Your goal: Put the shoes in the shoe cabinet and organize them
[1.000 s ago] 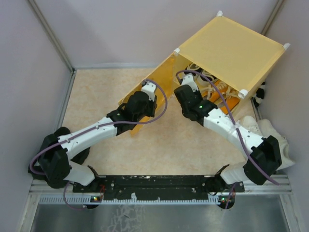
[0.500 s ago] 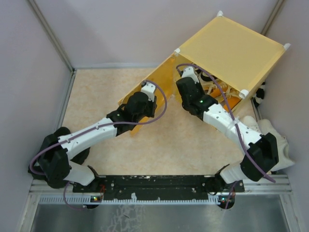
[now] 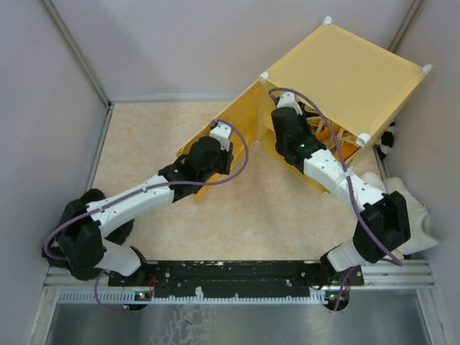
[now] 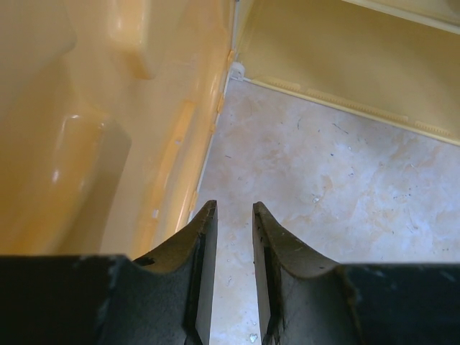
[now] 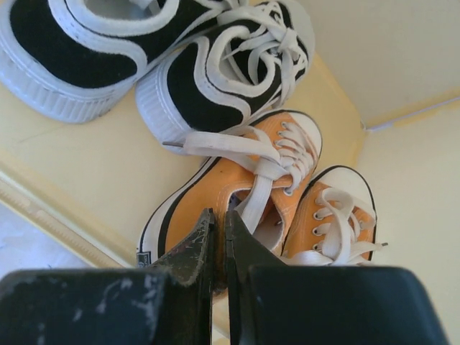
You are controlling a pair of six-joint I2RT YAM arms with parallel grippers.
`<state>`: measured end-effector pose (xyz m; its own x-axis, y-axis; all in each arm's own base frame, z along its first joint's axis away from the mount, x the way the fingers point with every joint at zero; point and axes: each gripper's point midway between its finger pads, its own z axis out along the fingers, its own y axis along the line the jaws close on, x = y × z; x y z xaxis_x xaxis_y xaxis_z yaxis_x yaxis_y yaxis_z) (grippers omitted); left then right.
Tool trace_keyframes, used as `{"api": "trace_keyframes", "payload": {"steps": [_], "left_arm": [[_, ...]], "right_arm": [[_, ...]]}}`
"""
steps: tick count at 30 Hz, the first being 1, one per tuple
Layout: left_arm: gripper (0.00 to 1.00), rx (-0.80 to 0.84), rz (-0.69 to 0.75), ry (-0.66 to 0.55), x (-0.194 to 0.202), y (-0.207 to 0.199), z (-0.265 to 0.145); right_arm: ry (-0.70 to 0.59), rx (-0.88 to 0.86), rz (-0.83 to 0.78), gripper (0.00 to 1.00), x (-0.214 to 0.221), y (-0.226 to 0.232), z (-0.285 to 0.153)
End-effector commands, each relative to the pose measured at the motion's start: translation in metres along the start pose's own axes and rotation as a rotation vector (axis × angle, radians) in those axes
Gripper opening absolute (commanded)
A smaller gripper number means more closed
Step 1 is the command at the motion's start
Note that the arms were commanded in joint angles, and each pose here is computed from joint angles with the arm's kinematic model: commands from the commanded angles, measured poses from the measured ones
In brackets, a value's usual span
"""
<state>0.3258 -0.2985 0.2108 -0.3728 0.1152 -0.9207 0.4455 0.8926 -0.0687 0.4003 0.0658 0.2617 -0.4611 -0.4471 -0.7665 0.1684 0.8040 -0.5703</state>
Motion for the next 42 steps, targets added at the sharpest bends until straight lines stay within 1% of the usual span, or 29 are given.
{"api": "trace_keyframes", "payload": {"steps": [1, 5, 9, 15, 16, 17, 18, 19, 21, 22, 26, 29, 34, 38, 42], "left_arm": [[0.32, 0.015, -0.02, -0.034, -0.009, -0.003, -0.003], [0.32, 0.014, -0.022, -0.033, -0.008, -0.002, -0.003], [0.32, 0.02, -0.022, -0.03, -0.007, -0.004, -0.003], [0.32, 0.021, -0.019, -0.027, -0.006, -0.005, -0.003], [0.32, 0.019, -0.017, -0.026, -0.005, -0.005, -0.003], [0.32, 0.018, -0.017, -0.025, -0.005, -0.004, -0.003], [0.32, 0.016, -0.015, -0.024, -0.004, -0.004, -0.003], [0.32, 0.016, -0.014, -0.023, -0.004, -0.004, -0.002], [0.32, 0.016, -0.014, -0.02, -0.004, -0.005, -0.002], [0.32, 0.015, -0.013, -0.02, -0.004, -0.005, -0.002], [0.32, 0.015, -0.012, -0.019, -0.004, -0.005, -0.002], [0.32, 0.012, -0.009, -0.015, -0.002, -0.005, 0.0], [0.32, 0.013, -0.008, -0.011, 0.0, -0.005, 0.002], [0.32, 0.032, -0.014, -0.011, 0.0, -0.009, 0.002], [0.32, 0.037, -0.017, -0.014, -0.001, -0.01, 0.001]], "right_arm": [[0.084, 0.124, -0.033, 0.0, 0.023, -0.023, 0.01], [0.126, 0.126, -0.021, 0.0, 0.037, -0.022, 0.007], [0.147, 0.179, -0.017, 0.0, 0.047, -0.03, 0.004], [0.21, 0.216, -0.02, 0.0, 0.069, -0.03, 0.013], [0.216, 0.214, -0.019, 0.04, 0.071, -0.029, 0.014], [0.222, 0.205, -0.013, 0.15, 0.072, -0.028, 0.013], [0.22, 0.19, 0.002, 0.3, 0.071, -0.026, 0.012], [0.215, 0.172, 0.018, 0.43, 0.07, -0.025, 0.01], [0.192, 0.14, 0.054, 0.55, 0.064, -0.024, 0.003], [0.179, 0.126, 0.069, 0.58, 0.062, -0.025, -0.001], [0.145, 0.082, 0.108, 0.6, 0.048, -0.028, -0.018], [0.131, 0.049, 0.092, 0.61, 0.039, -0.024, -0.039], [0.151, 0.027, 0.056, 0.62, 0.039, -0.019, -0.073], [0.14, 0.016, 0.081, 0.63, 0.042, -0.022, -0.081], [0.152, 0.008, 0.15, 0.63, 0.046, -0.029, -0.091]]}}
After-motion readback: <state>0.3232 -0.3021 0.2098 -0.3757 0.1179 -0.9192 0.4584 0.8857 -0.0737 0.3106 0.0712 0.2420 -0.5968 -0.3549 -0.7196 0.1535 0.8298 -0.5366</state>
